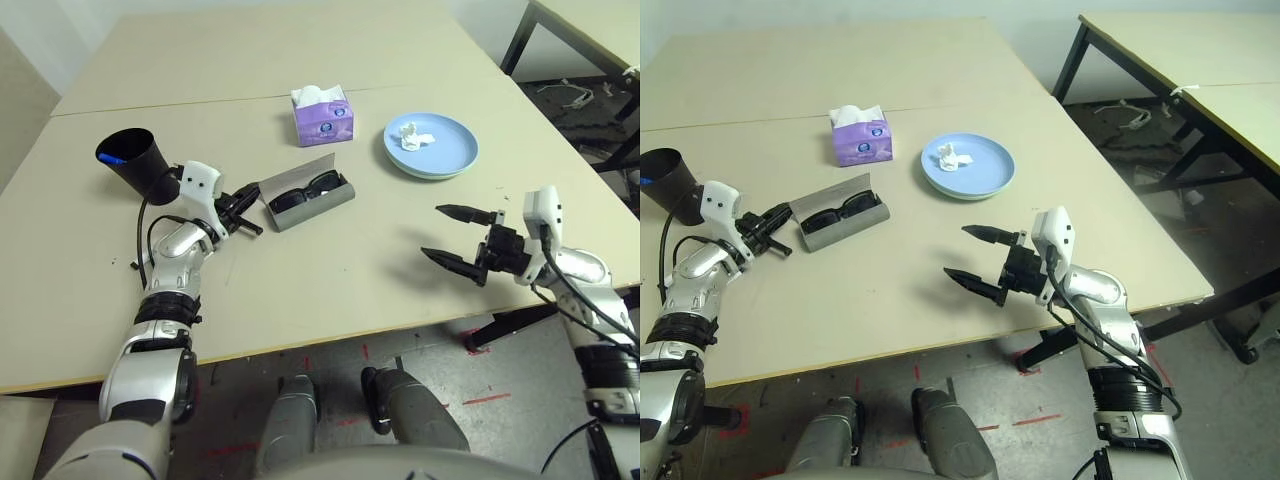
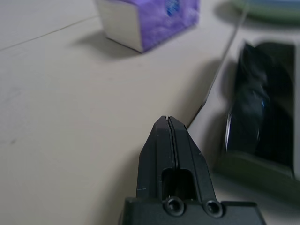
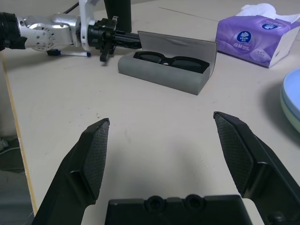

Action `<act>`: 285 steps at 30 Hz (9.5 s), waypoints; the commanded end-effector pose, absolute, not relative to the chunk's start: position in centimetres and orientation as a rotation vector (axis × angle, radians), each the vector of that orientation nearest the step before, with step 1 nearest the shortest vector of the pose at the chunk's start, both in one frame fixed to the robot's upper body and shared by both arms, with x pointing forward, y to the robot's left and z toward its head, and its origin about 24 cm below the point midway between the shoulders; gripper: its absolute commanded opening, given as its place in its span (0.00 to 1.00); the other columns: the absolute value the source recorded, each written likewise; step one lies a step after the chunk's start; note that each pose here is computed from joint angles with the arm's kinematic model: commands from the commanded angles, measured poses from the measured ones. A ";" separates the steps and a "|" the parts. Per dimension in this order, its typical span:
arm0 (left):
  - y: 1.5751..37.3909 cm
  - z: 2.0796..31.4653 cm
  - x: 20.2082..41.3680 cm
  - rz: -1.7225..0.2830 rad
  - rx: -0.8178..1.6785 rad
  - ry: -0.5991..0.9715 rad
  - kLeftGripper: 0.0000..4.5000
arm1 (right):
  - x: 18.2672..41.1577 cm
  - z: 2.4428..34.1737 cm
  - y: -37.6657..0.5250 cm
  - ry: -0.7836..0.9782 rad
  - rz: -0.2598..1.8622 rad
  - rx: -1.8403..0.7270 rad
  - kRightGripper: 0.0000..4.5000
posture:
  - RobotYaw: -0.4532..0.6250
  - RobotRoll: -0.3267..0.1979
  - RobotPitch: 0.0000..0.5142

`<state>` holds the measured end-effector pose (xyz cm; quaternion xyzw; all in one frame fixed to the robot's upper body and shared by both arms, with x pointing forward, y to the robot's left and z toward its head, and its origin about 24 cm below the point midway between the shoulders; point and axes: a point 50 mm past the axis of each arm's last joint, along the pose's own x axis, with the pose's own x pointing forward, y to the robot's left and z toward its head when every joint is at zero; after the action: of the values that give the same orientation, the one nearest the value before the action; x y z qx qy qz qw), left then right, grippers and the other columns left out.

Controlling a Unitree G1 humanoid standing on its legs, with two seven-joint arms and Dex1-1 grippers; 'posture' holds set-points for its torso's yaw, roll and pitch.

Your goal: Organize and tidy the items on the table.

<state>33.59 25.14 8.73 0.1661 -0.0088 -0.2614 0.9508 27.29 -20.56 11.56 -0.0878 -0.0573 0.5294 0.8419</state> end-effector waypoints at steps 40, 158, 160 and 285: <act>32.2 16.6 20.7 -0.742 0.545 0.595 0.42 | 27.7 11.5 -17.9 -0.174 1.307 -0.207 1.00 | 0.34 0.62 0.35; 37.9 22.7 30.5 0.180 0.384 -0.479 0.01 | 29.1 13.5 -14.3 -0.163 1.218 -0.084 1.00 | 0.37 0.62 0.36; 37.6 22.6 31.0 0.168 0.384 -0.477 0.01 | 28.9 13.3 -14.5 -0.160 1.216 -0.084 1.00 | 0.36 0.62 0.36; 34.6 15.1 27.2 -0.552 0.367 0.213 0.06 | 26.4 13.0 -13.9 -0.199 1.392 -0.167 1.00 | 0.32 0.62 0.34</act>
<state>26.87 34.99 13.41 0.1665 0.1880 -0.2769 0.9275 26.52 -14.09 13.08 -0.0804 -0.0942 0.6370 0.7608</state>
